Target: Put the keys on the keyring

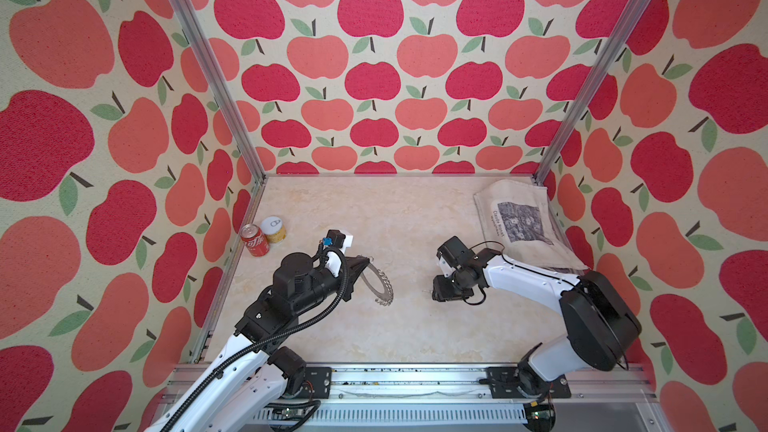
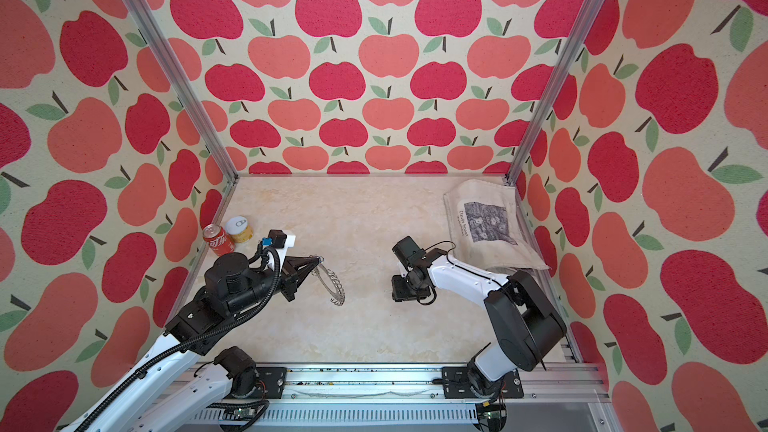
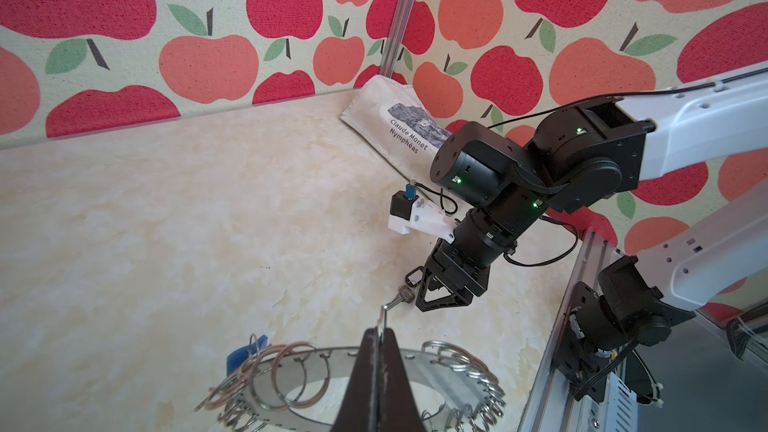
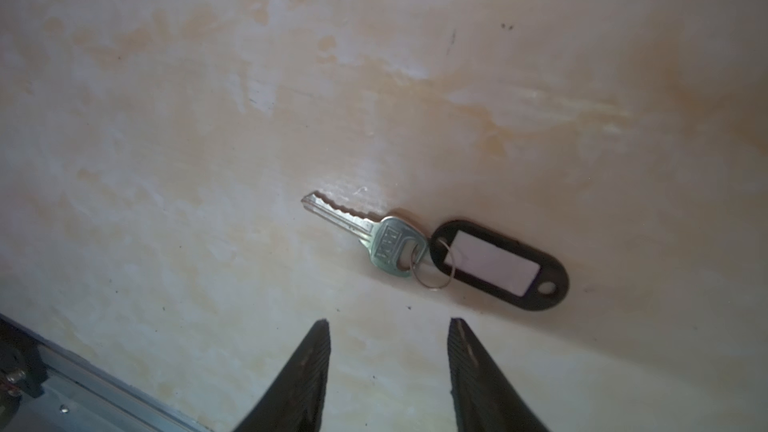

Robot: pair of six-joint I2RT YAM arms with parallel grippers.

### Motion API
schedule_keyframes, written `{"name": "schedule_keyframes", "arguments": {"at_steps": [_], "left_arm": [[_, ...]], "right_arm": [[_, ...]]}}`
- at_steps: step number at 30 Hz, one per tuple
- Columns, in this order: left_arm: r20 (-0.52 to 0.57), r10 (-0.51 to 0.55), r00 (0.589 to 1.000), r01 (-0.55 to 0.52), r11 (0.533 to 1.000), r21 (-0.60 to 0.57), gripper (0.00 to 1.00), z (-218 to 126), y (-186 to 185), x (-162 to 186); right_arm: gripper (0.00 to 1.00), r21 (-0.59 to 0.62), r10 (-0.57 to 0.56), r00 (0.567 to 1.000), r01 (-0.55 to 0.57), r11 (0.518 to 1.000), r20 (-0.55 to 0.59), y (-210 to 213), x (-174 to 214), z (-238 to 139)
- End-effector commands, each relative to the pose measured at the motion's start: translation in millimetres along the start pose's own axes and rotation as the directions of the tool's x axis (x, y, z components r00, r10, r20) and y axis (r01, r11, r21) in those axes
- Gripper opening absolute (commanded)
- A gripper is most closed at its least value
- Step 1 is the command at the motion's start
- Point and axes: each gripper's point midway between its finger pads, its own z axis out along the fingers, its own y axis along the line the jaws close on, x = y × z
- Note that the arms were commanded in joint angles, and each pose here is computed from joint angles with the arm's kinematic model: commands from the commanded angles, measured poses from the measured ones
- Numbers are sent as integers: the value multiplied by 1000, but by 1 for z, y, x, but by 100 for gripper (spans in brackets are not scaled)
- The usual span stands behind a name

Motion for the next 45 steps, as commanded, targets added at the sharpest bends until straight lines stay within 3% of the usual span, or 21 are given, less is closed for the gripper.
{"name": "schedule_keyframes", "arguments": {"at_steps": [1,10,21,45], "left_arm": [[54,32,998,-32,999,5,0,-4,-4,-19],[58,34,998,-34,999,3,0,-4,-3,-18],[59,35,998,-35,999,6,0,-4,-3,-19],[54,39,998,-39,999,3,0,-7,-3,-17]], "right_arm": [[45,-62,217,973,-212,975,83,6,-11,-5],[27,-82,398,890,-390,917,222,-9,-11,-8],[23,-100,468,825,-462,881,317,-13,-12,-1],[16,-91,481,802,-482,871,354,-17,-15,9]]}}
